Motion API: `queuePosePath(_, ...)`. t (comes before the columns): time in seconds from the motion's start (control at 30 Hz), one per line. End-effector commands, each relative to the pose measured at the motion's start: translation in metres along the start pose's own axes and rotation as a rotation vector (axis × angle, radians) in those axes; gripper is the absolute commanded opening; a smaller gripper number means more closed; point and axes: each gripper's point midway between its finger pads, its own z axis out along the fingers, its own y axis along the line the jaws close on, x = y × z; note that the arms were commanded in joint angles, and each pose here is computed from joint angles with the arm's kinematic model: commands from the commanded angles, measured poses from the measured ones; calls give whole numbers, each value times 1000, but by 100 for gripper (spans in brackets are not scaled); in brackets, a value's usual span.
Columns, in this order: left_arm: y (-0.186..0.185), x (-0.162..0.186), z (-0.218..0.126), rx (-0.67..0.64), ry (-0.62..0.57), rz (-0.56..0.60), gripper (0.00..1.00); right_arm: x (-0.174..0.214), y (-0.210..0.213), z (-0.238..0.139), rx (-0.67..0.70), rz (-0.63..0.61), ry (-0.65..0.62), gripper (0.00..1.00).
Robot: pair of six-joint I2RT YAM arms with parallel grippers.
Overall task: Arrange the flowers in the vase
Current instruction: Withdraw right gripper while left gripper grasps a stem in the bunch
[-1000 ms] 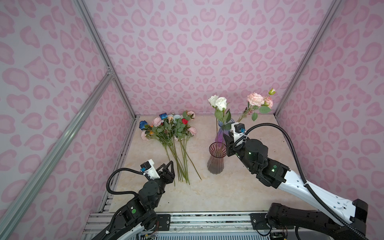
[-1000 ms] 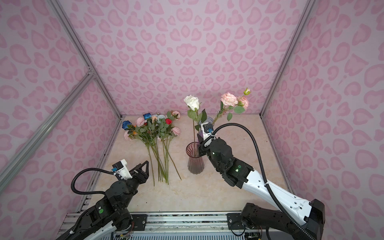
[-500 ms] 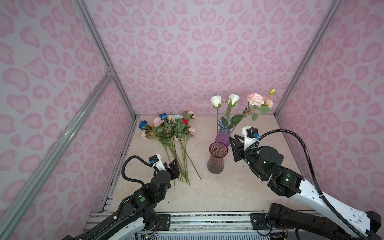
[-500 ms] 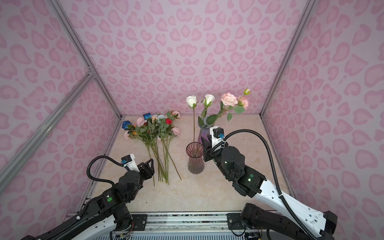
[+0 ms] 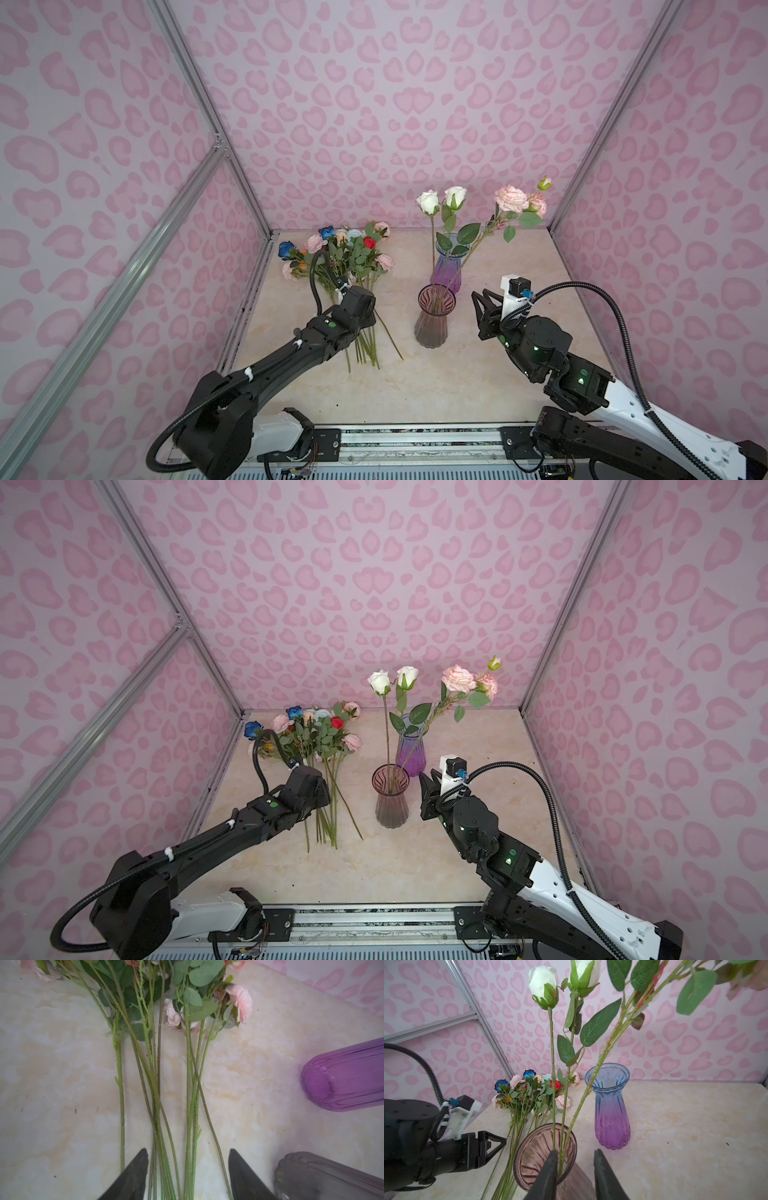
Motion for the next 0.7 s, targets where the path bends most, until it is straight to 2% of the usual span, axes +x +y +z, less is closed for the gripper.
queuePosePath(0.0, -6, 7, 26, -26, 115, 88, 54, 4, -10, -3, 34, 31, -3, 31)
queuePosePath(0.13, -3, 13, 55, -101, 192, 116, 50, 10, -17, -10, 40, 44, 2, 31)
queuePosePath(0.2, -5, 17, 65, -114, 225, 130, 43, 10, -21, -13, 47, 46, 1, 32)
queuePosePath(0.33, -3, 25, 76, -139, 253, 126, 37, 9, -28, -18, 57, 53, -7, 32)
queuePosePath(0.4, -3, 30, 79, -133, 271, 136, 24, 8, -30, -19, 61, 55, -14, 32)
queuePosePath(0.47, -2, 31, 80, -137, 274, 142, 20, 9, -31, -19, 61, 51, -12, 32)
queuePosePath(0.57, -1, 28, 76, -136, 261, 145, 19, 8, -30, -18, 54, 53, -10, 33)
queuePosePath(0.67, -3, 26, 68, -112, 251, 150, 11, 7, -29, -18, 53, 40, -9, 33)
